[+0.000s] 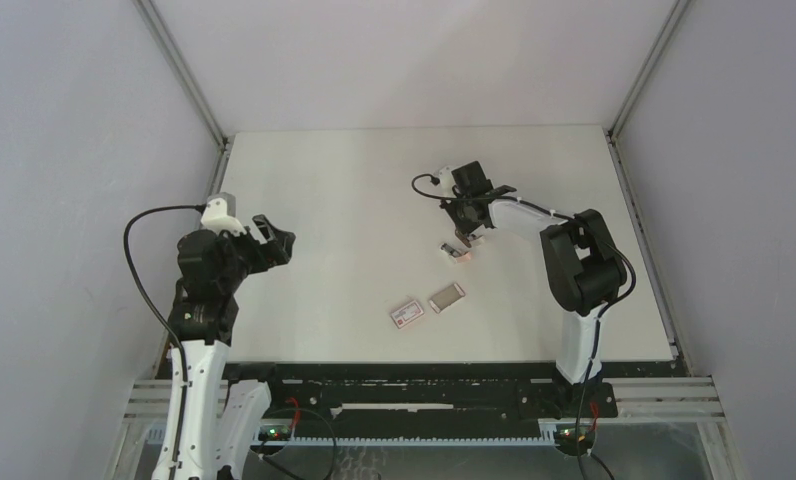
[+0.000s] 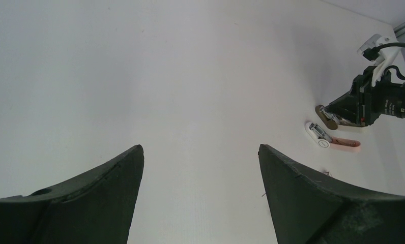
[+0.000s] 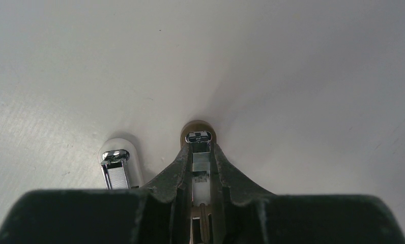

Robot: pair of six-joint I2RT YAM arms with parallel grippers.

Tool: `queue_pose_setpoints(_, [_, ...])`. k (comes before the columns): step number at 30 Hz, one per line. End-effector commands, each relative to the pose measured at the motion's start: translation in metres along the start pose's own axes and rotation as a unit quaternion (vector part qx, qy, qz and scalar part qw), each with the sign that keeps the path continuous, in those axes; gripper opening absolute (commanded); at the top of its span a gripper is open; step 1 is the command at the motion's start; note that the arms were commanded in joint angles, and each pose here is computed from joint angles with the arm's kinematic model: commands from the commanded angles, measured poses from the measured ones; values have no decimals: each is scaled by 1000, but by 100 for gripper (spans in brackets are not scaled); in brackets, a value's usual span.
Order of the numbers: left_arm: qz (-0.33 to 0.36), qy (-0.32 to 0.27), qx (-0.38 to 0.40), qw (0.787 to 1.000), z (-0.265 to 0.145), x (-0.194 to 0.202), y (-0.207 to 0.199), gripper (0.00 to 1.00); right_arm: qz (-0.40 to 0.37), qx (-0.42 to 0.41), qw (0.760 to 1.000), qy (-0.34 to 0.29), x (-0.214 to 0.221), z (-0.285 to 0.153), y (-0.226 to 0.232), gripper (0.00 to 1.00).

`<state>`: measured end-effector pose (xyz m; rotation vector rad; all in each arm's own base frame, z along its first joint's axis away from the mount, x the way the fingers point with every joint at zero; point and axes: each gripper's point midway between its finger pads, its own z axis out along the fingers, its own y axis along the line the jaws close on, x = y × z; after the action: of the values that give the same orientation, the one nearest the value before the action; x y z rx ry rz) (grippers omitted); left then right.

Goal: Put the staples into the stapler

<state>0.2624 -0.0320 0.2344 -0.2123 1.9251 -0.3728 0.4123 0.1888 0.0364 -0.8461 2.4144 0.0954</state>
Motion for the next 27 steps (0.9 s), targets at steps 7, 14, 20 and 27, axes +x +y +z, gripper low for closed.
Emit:
queue_pose_setpoints(7, [15,-28,-1,1000,-6,-16,-2,87,1,7,1000,-14,-19,0,-5,13])
queue_pose_setpoints(14, [16,-28,-1,999,-6,-16,-2,87,1,5,1000,-8,-17,1,-5,13])
queue_pose_setpoints(20, [16,-29,-2,999,-7,-17,-1,87,5,1,1000,0,-13,0,-3,13])
queue_pose_setpoints(27, [16,-29,-1,999,-7,-17,-1,87,7,0,1000,4,-11,0,-2,13])
